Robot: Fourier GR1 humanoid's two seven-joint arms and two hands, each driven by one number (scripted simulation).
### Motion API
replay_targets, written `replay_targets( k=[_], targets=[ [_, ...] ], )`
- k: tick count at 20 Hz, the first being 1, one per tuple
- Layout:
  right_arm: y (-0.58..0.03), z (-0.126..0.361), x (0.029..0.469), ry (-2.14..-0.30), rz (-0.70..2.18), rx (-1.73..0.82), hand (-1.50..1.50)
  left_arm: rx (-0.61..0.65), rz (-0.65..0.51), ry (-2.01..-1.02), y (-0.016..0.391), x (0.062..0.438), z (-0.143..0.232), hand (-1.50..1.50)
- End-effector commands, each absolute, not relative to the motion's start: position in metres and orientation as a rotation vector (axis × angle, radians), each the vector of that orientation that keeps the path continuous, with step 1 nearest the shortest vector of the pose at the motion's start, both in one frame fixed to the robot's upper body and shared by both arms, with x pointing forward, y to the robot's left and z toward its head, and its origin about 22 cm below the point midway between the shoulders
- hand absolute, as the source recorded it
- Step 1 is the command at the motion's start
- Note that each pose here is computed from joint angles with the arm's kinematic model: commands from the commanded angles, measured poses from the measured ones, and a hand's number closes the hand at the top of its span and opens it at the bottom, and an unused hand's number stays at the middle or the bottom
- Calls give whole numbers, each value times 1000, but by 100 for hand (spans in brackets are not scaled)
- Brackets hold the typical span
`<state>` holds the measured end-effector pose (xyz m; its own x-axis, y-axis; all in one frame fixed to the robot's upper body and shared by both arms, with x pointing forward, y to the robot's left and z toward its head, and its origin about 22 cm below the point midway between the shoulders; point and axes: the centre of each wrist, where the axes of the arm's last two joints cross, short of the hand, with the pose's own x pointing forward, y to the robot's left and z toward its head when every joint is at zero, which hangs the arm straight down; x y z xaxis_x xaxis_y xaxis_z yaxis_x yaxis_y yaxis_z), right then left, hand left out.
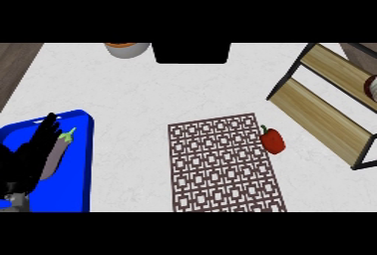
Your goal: Pick the cupcake from the placemat and place it in the tiered shelf
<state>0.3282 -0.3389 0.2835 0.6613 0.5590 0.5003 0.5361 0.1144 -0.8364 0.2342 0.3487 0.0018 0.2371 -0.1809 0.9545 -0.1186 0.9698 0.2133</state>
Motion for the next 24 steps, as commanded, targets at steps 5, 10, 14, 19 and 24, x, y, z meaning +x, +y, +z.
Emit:
replay_targets(
  k=[5,10,14,19,24],
  targets=[
    [-346,254,334,-980,47,-1534,-150,236,-53,-1328,366,227,13,0],
    [-371,281,311,-1118,-51,-1447,-150,274,-51,-1336,355,230,-2,0],
    [-359,288,326,-1170,-207,-1333,-150,229,-54,-1325,352,225,2,0],
    [-381,298,279,-1269,-279,-1228,-150,261,-41,-1330,350,228,-9,0],
    [-377,320,238,-1376,-410,-1224,-150,276,-39,-1311,360,223,-20,0]
  ],
)
